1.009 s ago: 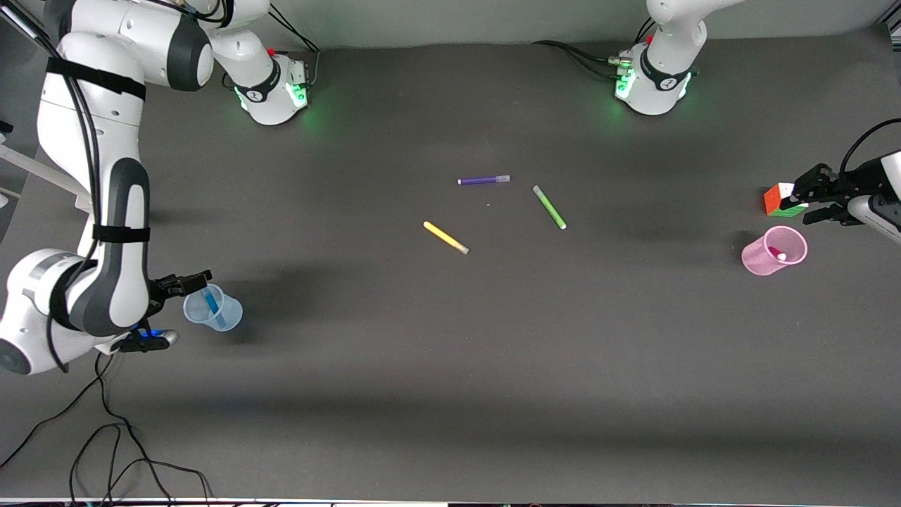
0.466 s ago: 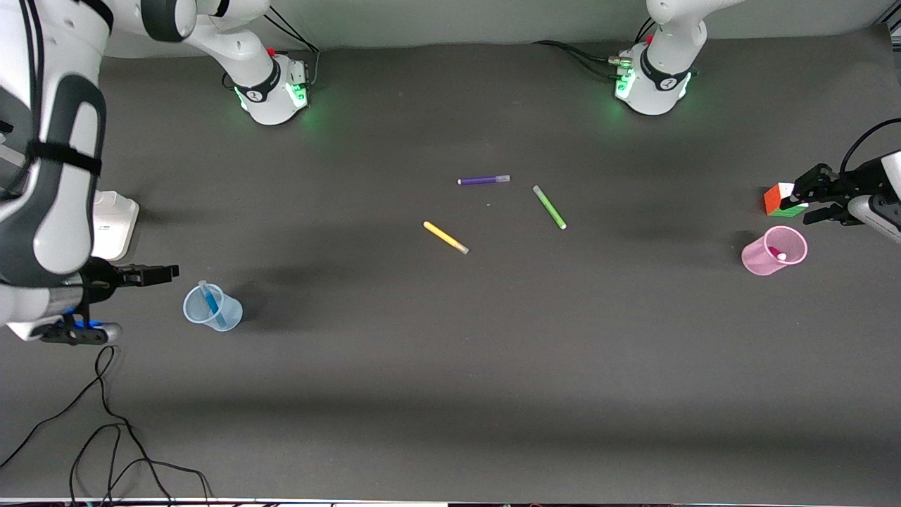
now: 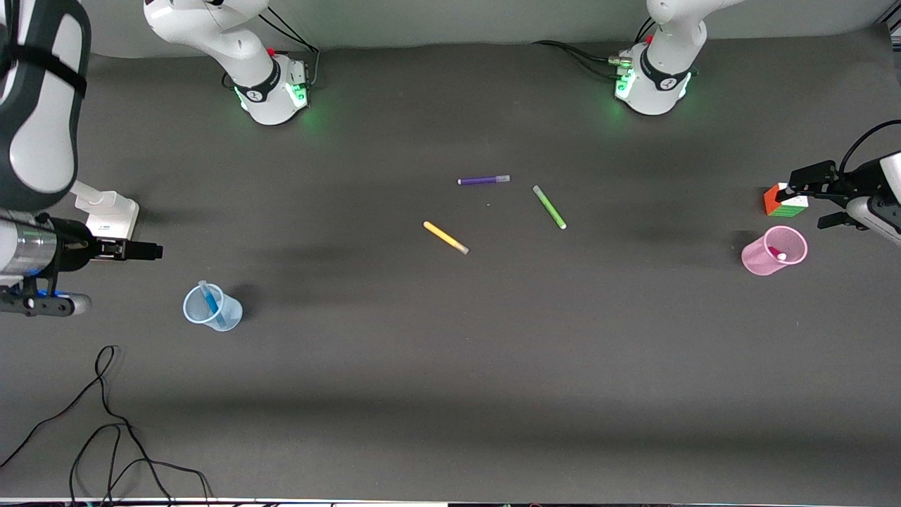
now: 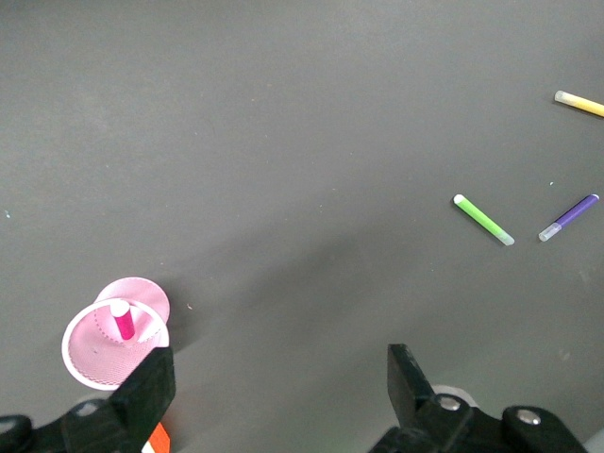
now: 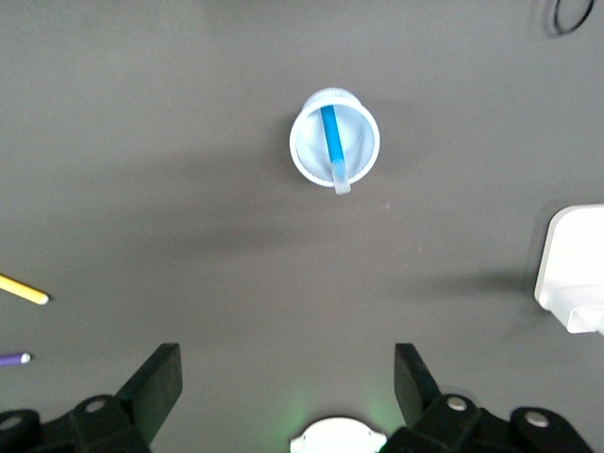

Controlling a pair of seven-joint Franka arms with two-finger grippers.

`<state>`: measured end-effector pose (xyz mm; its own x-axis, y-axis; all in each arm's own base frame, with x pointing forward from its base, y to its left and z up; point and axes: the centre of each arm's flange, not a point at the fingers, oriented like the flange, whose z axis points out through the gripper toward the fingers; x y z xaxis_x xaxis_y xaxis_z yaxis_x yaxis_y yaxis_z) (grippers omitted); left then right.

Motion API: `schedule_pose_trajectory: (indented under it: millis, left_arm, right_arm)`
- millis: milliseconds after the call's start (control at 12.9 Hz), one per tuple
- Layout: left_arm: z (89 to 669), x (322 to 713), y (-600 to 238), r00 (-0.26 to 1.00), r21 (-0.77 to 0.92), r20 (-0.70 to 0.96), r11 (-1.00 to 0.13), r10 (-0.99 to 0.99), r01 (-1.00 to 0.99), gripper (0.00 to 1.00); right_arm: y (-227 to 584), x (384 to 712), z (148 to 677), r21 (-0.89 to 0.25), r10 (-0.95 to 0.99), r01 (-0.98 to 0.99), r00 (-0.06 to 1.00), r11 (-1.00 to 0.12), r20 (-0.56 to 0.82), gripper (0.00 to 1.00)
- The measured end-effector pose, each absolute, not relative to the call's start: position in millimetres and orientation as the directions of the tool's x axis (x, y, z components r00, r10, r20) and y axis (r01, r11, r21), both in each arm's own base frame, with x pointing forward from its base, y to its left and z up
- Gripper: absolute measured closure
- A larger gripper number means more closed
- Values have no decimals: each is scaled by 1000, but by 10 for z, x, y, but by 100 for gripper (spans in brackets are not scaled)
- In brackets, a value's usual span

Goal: Place pink and blue markers in matching cups

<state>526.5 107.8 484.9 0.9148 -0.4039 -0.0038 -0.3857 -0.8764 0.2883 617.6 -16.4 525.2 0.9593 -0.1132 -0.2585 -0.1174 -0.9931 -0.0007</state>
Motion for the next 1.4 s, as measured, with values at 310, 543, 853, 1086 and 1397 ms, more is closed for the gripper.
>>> schedule_pose_trajectory:
  millis: [310, 543, 853, 1086, 1397]
  left_arm:
    - [5876, 5460, -418, 944, 102, -58, -942, -325, -318, 0]
    - [5830, 5499, -256, 954, 102, -69, -953, -292, -285, 0]
    - [5771, 5529, -186, 956, 106, -79, -956, -282, -273, 0]
    - [5775, 5530, -187, 956, 106, -78, -956, -282, -273, 0]
    - [5776, 5530, -189, 956, 105, -78, -956, -281, -273, 0]
  right_arm:
    - [-308, 5905, 5414, -28, -113, -118, 981, -993, -158, 0]
    - [-463, 5720, 5479, -58, -117, -125, 985, -990, -130, 0]
    - [-529, 5608, 5675, -54, -102, -108, 990, -993, -96, 0]
    - [-603, 5550, 5794, -62, -112, -116, 991, -991, -75, 0]
    - [-578, 5521, 5932, -57, -106, -108, 993, -992, -48, 0]
